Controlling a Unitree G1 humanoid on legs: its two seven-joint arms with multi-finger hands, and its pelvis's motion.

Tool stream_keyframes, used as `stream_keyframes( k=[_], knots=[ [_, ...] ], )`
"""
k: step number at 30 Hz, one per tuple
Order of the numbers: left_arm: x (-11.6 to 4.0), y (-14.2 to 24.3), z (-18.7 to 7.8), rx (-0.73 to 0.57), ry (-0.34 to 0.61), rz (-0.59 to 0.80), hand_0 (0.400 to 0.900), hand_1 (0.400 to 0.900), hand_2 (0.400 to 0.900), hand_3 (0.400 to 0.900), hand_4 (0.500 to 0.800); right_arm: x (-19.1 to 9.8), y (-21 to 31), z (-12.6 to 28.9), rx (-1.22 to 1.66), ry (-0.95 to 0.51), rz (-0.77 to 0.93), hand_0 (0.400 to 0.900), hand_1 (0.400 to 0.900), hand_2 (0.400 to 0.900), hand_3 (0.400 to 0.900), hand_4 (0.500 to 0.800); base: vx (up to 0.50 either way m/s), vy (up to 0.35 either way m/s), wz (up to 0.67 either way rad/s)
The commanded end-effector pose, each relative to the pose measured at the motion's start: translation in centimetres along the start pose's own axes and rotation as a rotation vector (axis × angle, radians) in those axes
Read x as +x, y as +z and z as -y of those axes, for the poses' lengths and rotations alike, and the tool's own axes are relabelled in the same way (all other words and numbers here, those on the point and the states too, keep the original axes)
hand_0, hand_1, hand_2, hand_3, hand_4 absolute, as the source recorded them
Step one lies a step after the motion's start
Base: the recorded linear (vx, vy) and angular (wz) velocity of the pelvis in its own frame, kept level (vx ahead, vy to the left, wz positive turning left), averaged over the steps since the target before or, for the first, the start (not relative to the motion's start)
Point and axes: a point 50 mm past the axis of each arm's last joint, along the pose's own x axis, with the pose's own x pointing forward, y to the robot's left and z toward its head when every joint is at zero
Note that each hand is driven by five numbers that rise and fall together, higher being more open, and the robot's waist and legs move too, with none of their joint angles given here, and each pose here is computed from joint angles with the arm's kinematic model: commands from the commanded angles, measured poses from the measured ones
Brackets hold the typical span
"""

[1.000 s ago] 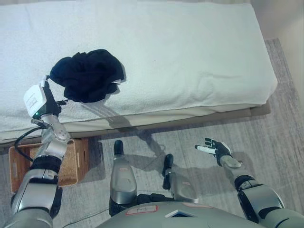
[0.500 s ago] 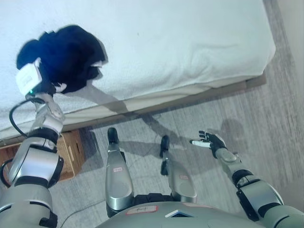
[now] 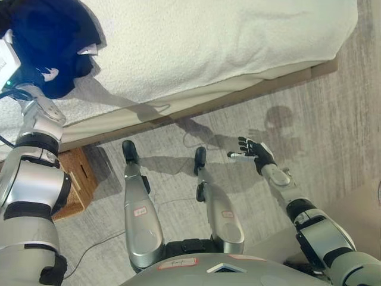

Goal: Put the clothes on the bed into the basket.

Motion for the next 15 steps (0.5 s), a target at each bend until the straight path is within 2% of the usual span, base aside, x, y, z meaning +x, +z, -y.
stream_keyframes(
  k=[1,2,3,15],
  knots=[
    [2.4,0.3,-4.5,-0.018,0.127,-0.029,0.600,0.600,0.600,0.600,0.620,-1.0,1.2,4.3,-0.040,-0.099,0.074,0.900,0.900,0.900,0.900,0.800,-0.014,0.002,-0.04],
    [2.4,0.3,-4.5,-0.018,0.126,-0.029,0.433,0.433,0.433,0.433,0.520,-1.0,1.1,4.3,-0.040,-0.098,0.074,0.900,0.900,0.900,0.900,0.800,-0.018,-0.002,-0.05],
    [2.5,-0.1,-4.7,-0.027,0.125,-0.050,0.400,0.400,0.400,0.400,0.500,-1.1,1.5,4.3,-0.042,-0.092,0.099,0.900,0.900,0.900,0.900,0.800,-0.007,0.003,-0.11],
    [1.7,-0.7,-3.2,-0.010,0.078,-0.045,0.400,0.400,0.400,0.400,0.500,-2.0,0.6,4.5,-0.047,-0.087,0.100,0.900,0.900,0.900,0.900,0.800,0.002,0.003,-0.01]
  ],
)
